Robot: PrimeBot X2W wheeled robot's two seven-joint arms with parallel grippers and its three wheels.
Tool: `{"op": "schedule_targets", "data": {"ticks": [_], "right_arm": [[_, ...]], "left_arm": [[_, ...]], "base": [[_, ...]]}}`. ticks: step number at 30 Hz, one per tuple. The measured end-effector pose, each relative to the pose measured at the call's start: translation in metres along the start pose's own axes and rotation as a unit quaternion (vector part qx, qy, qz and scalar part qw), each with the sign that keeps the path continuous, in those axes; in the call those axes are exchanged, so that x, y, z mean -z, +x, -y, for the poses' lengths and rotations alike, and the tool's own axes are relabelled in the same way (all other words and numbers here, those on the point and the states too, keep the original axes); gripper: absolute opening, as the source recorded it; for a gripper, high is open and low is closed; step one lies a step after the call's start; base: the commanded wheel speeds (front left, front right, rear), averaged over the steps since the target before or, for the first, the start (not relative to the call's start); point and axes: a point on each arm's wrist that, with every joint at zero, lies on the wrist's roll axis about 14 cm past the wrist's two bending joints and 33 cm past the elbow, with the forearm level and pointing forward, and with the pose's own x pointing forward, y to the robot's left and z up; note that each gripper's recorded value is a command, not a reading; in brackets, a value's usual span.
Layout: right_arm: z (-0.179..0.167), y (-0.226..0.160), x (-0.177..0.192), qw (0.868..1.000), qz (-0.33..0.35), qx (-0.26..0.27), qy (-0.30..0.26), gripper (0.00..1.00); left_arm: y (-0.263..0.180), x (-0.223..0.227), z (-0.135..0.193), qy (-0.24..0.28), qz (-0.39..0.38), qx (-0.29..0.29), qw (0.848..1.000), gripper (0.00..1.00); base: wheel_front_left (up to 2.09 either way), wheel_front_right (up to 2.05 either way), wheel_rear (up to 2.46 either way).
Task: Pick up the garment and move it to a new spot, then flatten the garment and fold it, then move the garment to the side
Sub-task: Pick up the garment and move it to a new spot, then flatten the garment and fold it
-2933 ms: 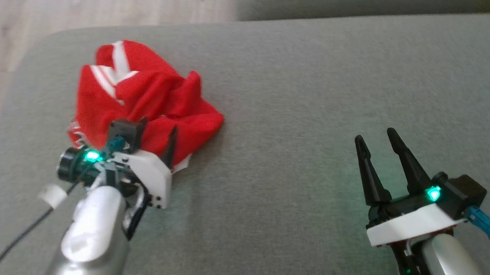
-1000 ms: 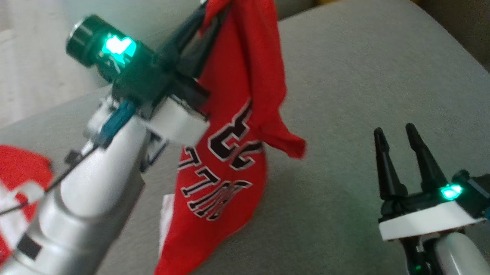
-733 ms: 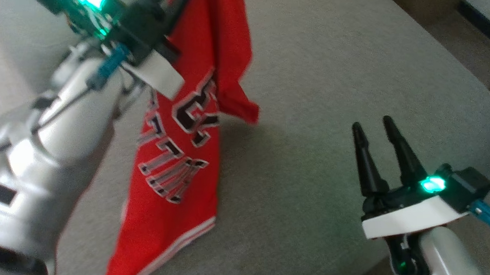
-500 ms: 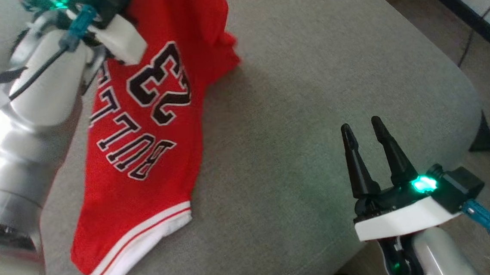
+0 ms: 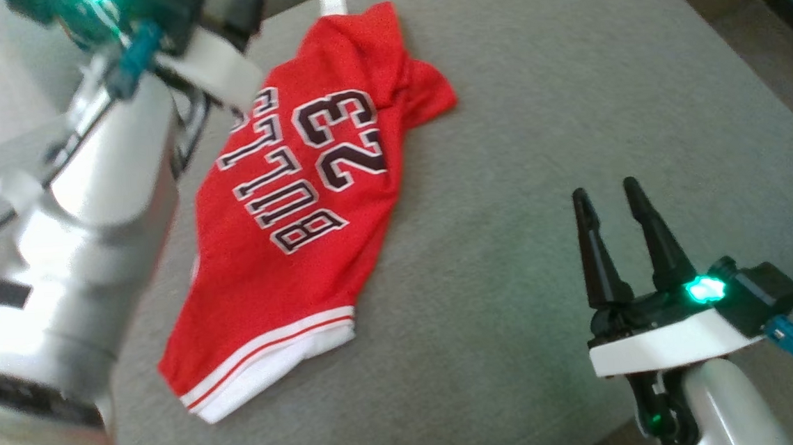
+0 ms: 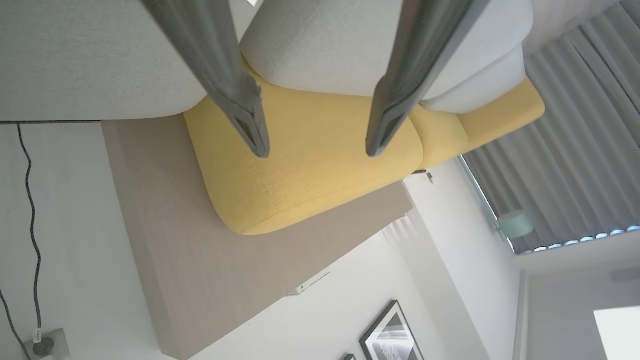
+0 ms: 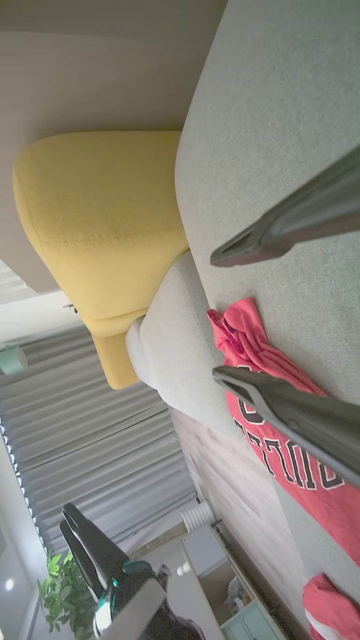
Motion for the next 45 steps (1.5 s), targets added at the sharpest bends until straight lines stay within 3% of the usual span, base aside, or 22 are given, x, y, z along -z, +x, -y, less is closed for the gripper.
{"op": "schedule_targets", "data": {"ticks": [5, 13, 16, 24, 33, 40, 45], "right_arm": [[-0.01, 0.01, -0.002, 1.0, 0.007, -0.021, -0.005, 1.0], [-0.025, 0.019, 0.001, 0.999, 0.008, -0.05, -0.008, 1.0], [-0.033, 0.017, 0.01, 0.998, -0.005, -0.063, -0.009, 1.0], [-0.056, 0.023, 0.011, 0.995, -0.004, -0.1, -0.009, 1.0], [-0.056, 0.022, 0.014, 0.995, -0.009, -0.1, -0.009, 1.0], [-0.045, 0.016, 0.013, 0.996, -0.009, -0.084, -0.011, 1.0], [-0.042, 0.015, 0.014, 0.997, -0.011, -0.078, -0.012, 1.0]], "left_arm": [[-0.045, 0.012, -0.005, -0.055, -0.013, -0.041, 0.998, 1.0], [-0.137, 0.036, -0.013, -0.12, -0.047, -0.14, 0.982, 1.0], [-0.185, 0.049, -0.009, -0.144, -0.072, -0.191, 0.968, 1.0], [-0.271, 0.074, 0.034, -0.197, -0.136, -0.252, 0.937, 1.0], [-0.265, 0.077, 0.043, -0.203, -0.14, -0.236, 0.94, 1.0], [-0.265, 0.104, 0.077, -0.248, -0.189, -0.202, 0.929, 1.0], [-0.271, 0.12, 0.09, -0.25, -0.22, -0.189, 0.924, 1.0]], "base": [[0.0, 0.0, 0.0], [0.0, 0.0, 0.0], [0.0, 0.0, 0.0], [0.0, 0.0, 0.0], [0.0, 0.0, 0.0], [0.0, 0.0, 0.0], [0.0, 0.0, 0.0]]}}
